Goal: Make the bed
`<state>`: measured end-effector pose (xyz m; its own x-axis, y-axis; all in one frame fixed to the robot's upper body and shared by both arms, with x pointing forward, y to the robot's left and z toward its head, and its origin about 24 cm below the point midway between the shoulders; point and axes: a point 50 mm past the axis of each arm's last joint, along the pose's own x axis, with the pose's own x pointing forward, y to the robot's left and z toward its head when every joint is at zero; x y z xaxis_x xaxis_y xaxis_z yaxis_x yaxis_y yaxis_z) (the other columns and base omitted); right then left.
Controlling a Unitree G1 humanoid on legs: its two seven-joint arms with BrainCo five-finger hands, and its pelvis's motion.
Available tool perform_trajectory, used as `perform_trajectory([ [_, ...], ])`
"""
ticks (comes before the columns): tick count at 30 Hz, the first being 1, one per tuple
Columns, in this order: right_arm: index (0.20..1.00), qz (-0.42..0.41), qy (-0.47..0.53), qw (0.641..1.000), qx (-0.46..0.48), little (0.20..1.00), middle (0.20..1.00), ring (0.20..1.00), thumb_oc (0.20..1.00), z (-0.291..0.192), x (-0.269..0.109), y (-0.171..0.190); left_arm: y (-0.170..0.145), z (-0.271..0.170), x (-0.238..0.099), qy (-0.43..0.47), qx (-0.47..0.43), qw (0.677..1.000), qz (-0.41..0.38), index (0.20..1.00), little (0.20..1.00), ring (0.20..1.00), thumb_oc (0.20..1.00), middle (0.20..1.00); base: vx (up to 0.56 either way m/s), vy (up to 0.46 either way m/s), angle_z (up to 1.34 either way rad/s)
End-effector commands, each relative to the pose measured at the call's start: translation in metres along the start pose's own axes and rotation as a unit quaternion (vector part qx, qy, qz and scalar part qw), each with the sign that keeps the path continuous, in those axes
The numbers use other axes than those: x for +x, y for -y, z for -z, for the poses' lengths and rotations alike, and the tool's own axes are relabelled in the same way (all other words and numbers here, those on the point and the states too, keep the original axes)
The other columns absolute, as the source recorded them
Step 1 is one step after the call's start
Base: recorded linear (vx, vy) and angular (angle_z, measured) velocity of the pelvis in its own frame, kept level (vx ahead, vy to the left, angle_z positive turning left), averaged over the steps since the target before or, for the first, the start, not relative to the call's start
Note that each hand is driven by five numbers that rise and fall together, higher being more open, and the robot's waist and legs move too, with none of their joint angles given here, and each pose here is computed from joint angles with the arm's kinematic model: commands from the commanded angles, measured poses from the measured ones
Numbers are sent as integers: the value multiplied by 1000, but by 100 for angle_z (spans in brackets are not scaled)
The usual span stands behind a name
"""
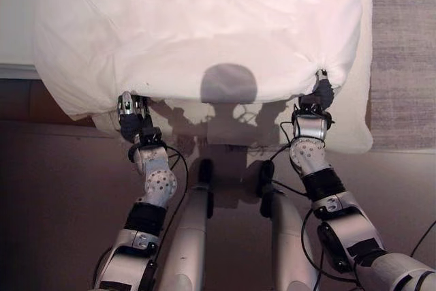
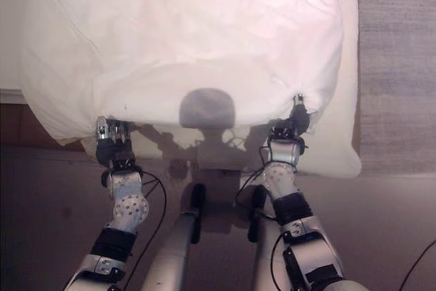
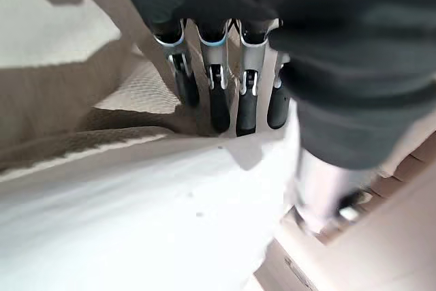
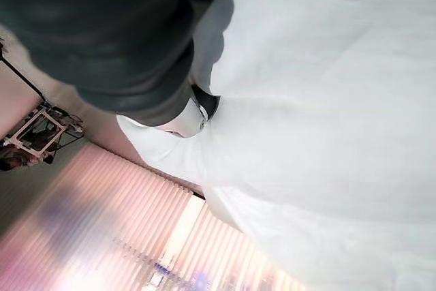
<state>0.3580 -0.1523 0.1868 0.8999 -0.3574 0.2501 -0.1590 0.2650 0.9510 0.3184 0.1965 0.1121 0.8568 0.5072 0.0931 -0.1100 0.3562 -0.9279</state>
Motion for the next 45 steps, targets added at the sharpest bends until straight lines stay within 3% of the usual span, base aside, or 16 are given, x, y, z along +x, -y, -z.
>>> perform_trajectory([
  [1, 200, -82, 48, 995, -14, 200, 200, 200, 200, -14, -14, -14, -11, 0, -9, -6, -3, 1000, 2, 1000, 1000, 1000, 1000, 1000, 0, 0, 0],
  [9, 200, -164, 24, 986, -9, 200, 200, 200, 200, -7, -28, -40, -38, 25, -39, -103, 25, 994, -4, 1000, 1000, 1000, 1000, 1000, 1, -1, 0],
  [10, 200, -194, 11, 981, -7, 200, 200, 200, 200, -2, -35, -50, -46, 38, -54, -155, 38, 987, 5, 1000, 1000, 1000, 1000, 1000, 0, 0, 0],
  [12, 200, -194, 11, 981, -7, 200, 200, 200, 200, -2, -35, -50, -46, 38, -54, -155, 38, 987, 5, 1000, 1000, 1000, 1000, 1000, 5, 1, -2],
  [14, 200, -231, 1, 973, -1, 200, 200, 200, 200, 1, -43, -63, -55, 59, -78, -237, 58, 970, 16, 1000, 1000, 1000, 1000, 1000, 22, 0, -6],
  [21, 200, -257, -8, 966, 7, 200, 200, 200, 200, 5, -50, -74, -60, 74, -93, -296, 76, 952, 30, 1000, 1000, 1000, 1000, 1000, 5, 0, -4],
  [24, 200, -273, -30, 961, 21, 200, 200, 200, 200, 14, -56, -80, -56, 95, -110, -375, 100, 919, 72, 1000, 1000, 1000, 1000, 1000, 4, 13, -7],
  [34, 200, -270, -53, 960, 45, 200, 200, 200, 200, 21, -65, -78, -28, 112, -108, -390, 72, 911, 113, 1000, 1000, 1000, 1000, 1000, -1, 1, -3],
  [37, 200, -263, -60, 961, 63, 200, 200, 200, 200, 23, -69, -74, 0, 114, -87, -343, 1, 933, 108, 1000, 1000, 1000, 1000, 1000, 3, 3, -3],
  [45, 200, -257, -58, 962, 72, 200, 200, 200, 200, 22, -71, -71, 20, 98, -60, -266, -67, 957, 96, 1000, 1000, 1000, 1000, 1000, 0, -1, -1],
])
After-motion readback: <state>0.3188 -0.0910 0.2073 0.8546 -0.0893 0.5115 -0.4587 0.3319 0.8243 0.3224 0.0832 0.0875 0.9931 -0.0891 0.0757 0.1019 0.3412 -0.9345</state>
